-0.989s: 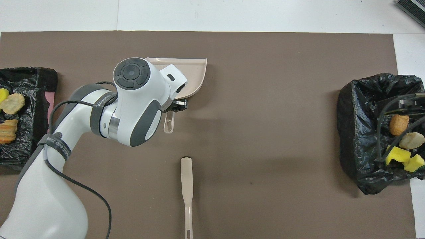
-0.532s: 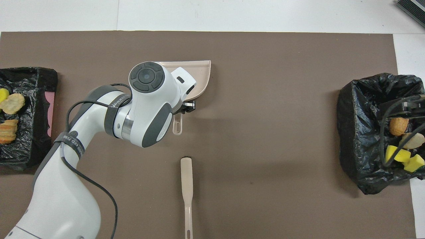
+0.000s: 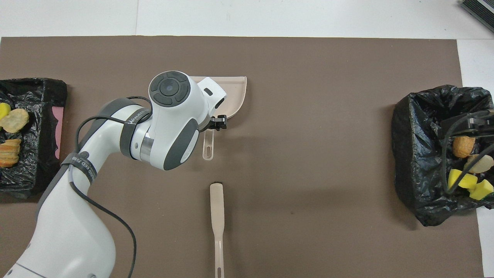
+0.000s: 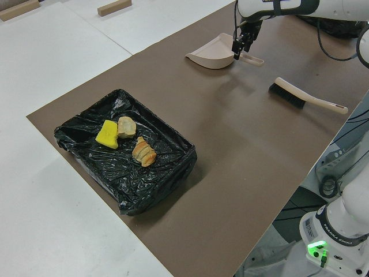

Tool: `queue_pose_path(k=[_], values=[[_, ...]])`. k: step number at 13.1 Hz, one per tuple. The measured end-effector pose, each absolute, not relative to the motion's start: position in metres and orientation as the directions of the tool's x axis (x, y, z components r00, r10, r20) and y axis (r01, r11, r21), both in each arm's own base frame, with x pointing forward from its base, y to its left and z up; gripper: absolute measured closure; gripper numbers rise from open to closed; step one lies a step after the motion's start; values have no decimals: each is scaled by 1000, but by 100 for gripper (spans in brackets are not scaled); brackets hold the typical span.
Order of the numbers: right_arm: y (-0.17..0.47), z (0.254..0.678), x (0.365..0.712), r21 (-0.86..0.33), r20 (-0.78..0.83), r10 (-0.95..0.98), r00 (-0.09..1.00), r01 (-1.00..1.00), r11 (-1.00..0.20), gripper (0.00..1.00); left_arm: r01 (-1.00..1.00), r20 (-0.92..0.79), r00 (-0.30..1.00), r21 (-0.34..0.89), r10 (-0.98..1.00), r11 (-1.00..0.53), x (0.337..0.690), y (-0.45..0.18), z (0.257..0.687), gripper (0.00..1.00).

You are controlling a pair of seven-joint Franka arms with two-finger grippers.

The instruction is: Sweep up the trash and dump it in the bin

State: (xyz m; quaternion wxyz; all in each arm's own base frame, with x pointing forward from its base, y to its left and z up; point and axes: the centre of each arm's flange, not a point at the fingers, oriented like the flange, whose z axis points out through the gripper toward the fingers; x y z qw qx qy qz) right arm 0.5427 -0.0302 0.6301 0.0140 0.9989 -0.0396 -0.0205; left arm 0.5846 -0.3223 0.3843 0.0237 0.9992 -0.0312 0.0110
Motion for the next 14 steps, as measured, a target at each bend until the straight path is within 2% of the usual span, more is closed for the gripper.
queue_pose_path(k=[1,2,10,14], values=[[-30,630,543,30,-40,-80,996,-79,-996,0,-70,29,997,35,-69,-997,585,-313,399,2],[-30,630,543,30,-40,-80,996,-79,-996,0,-78,29,997,23,-77,-997,584,-296,417,0],[-30,630,543,30,-40,-80,996,-79,-996,0,-200,103,975,20,-197,-980,553,-77,587,0],[-30,630,543,30,-40,-80,996,-79,-996,0,-211,110,972,14,-208,-977,527,-23,662,0]])
